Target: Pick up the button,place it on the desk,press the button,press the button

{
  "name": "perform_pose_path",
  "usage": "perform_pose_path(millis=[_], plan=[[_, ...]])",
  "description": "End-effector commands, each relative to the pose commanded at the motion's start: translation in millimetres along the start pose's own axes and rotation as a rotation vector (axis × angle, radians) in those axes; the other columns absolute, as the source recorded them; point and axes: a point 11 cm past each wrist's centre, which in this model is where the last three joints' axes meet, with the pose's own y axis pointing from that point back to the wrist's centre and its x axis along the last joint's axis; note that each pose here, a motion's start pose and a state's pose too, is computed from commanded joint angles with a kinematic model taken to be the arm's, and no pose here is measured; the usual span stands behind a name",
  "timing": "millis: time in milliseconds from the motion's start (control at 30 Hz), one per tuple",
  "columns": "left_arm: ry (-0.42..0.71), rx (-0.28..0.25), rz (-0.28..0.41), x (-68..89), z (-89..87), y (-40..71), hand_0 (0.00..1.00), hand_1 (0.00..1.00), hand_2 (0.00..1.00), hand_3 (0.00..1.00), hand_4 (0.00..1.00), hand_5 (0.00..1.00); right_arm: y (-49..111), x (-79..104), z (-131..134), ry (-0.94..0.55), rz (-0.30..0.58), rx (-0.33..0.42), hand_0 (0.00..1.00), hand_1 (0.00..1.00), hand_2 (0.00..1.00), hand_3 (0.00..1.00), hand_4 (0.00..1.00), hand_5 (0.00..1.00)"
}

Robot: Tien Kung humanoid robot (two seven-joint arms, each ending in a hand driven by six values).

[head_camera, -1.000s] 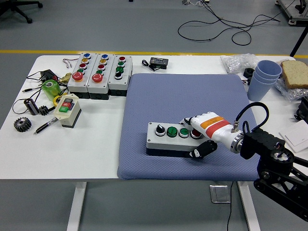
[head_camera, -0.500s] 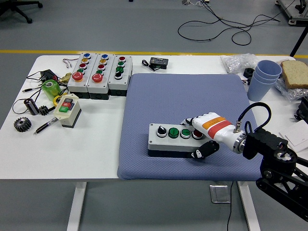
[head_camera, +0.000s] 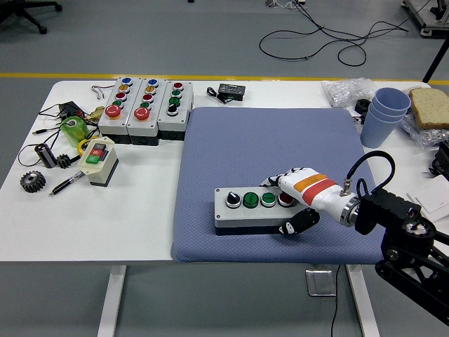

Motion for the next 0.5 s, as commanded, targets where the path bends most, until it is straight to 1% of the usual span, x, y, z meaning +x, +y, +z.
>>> perform_pose_path(millis=[100,133,300,333,500], plan=[[0.000,0.000,0.000,0.1,0.1,0.0,0.596,0.634,0.673,0.541,0.343,0.670,0.3,0.3,-1.1,-0.008,0.003,0.006,0.872,0.726,0.751,0.798,0.993,0.253],[0.000,0.000,0.000,0.1,0.1,0.0,0.596,0.633,0.673,0.541,0.342,0.669,0.3,0.3,-1.1,-0.008,0.003,0.007,0.899,0.748,0.775,0.826,0.998,0.257],[-0.001,0.000,0.001,0.4,0.4,-0.1,0.596,0.633,0.673,0.541,0.342,0.669,1.1,-0.3,0.0,-0.024,0.007,-0.004,0.899,0.748,0.775,0.826,0.998,0.257],[0.000,0.000,0.001,0.4,0.4,-0.1,0.596,0.632,0.673,0.540,0.343,0.668,1.4,-0.3,0.3,-0.025,0.006,-0.006,0.938,0.795,0.838,0.871,0.998,0.272],[-0.001,0.000,0.001,0.4,0.3,-0.1,0.596,0.632,0.673,0.540,0.343,0.668,1.8,-0.8,4.7,-0.033,-0.003,-0.031,0.938,0.795,0.838,0.871,0.998,0.272]])
